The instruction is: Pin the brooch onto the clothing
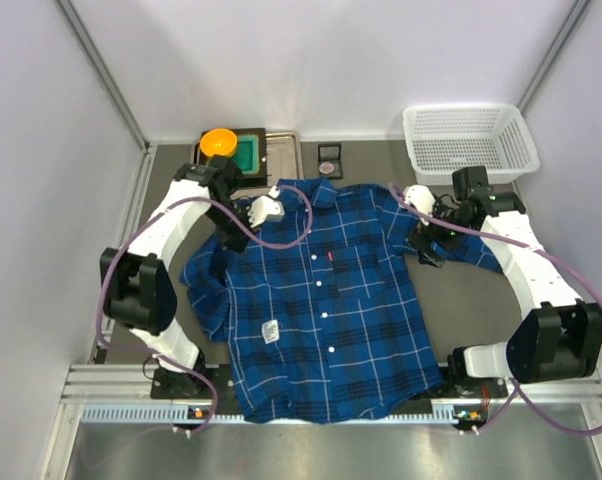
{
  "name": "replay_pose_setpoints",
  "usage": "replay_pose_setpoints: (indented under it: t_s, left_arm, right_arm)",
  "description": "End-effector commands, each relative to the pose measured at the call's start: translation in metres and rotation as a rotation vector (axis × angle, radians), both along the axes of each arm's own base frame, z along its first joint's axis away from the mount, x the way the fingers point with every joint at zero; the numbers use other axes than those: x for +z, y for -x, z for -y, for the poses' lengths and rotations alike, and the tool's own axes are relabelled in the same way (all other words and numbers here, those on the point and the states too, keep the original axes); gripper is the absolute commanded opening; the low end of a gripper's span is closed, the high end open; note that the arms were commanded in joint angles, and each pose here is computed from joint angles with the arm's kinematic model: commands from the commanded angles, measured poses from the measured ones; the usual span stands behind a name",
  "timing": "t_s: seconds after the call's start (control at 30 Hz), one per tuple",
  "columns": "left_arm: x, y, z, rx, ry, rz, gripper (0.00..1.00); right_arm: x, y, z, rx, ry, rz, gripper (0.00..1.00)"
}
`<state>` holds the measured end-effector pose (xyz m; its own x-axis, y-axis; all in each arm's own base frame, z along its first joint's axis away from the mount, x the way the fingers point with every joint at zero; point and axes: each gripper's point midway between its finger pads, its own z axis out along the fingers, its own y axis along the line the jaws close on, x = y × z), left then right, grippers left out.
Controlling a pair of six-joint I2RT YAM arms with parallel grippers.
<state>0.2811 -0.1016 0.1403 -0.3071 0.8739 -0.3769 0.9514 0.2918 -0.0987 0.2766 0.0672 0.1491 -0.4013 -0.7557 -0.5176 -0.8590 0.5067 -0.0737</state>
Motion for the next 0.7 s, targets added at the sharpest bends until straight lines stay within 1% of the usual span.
replay_pose_setpoints:
  t_s: [0.0,0.03,0.07,0.1,0.13,0.17,0.2,0.23,0.27,0.3,0.37,0.4,0.47,0.53,0.63,0.67]
  left_arm:
    - [-0.002,0.045,-0.003,-0.079,0.002,-0.169,0.46]
    - [0.004,0.053,-0.012,-0.098,-0.004,-0.113,0.52]
    - [0.0,0.057,-0.025,-0.146,-0.033,-0.074,0.57]
    - [-0.014,0.072,-0.041,-0.13,-0.041,-0.094,0.65]
    - [-0.008,0.08,-0.05,-0.14,-0.032,-0.036,0.68]
    - [-0.01,0.085,-0.057,-0.197,-0.027,0.0,0.69]
    - [-0.021,0.1,-0.069,-0.188,-0.021,-0.025,0.71]
    - [-0.018,0.106,-0.073,-0.207,-0.023,0.022,0.72]
    - [-0.021,0.11,-0.074,-0.265,-0.016,0.048,0.72]
    - [-0.029,0.122,-0.079,-0.265,-0.004,0.029,0.73]
    - [-0.036,0.135,-0.081,-0.35,-0.006,0.042,0.73]
    - [-0.046,0.144,-0.081,-0.363,-0.002,0.022,0.73]
    - [-0.053,0.137,-0.08,-0.387,-0.012,0.086,0.75]
    - [-0.065,0.143,-0.082,-0.432,-0.016,0.078,0.75]
    - [-0.079,0.151,-0.082,-0.457,-0.003,0.038,0.76]
    - [-0.083,0.148,-0.081,-0.47,-0.001,0.053,0.98]
  right_arm:
    - [0.009,0.002,0.005,0.002,0.028,0.043,0.86]
    - [0.008,0.005,0.006,0.007,0.029,0.045,0.86]
    - [0.009,0.008,0.004,0.018,0.02,0.054,0.87]
    - [0.004,0.013,0.002,0.023,0.013,0.038,0.88]
    - [0.003,0.015,0.001,0.027,0.005,0.035,0.88]
    - [0.0,0.016,-0.002,0.032,-0.01,0.02,0.89]
    - [-0.001,0.016,-0.002,0.027,-0.014,0.012,0.89]
    - [-0.003,0.016,-0.003,0.025,-0.016,0.001,0.89]
    - [-0.004,0.016,-0.004,0.015,-0.021,-0.011,0.89]
    - [-0.004,0.013,-0.004,0.012,-0.024,-0.022,0.89]
    - [-0.002,0.013,-0.006,0.011,-0.031,-0.032,0.88]
    - [0.001,0.012,-0.006,0.01,-0.033,-0.027,0.88]
    - [0.002,0.013,-0.005,0.007,-0.028,-0.028,0.88]
    - [0.003,0.014,-0.004,0.007,-0.022,-0.026,0.88]
    - [0.001,0.016,-0.002,0.006,-0.012,-0.031,0.88]
    - [0.0,0.017,-0.002,0.009,-0.012,-0.03,0.88]
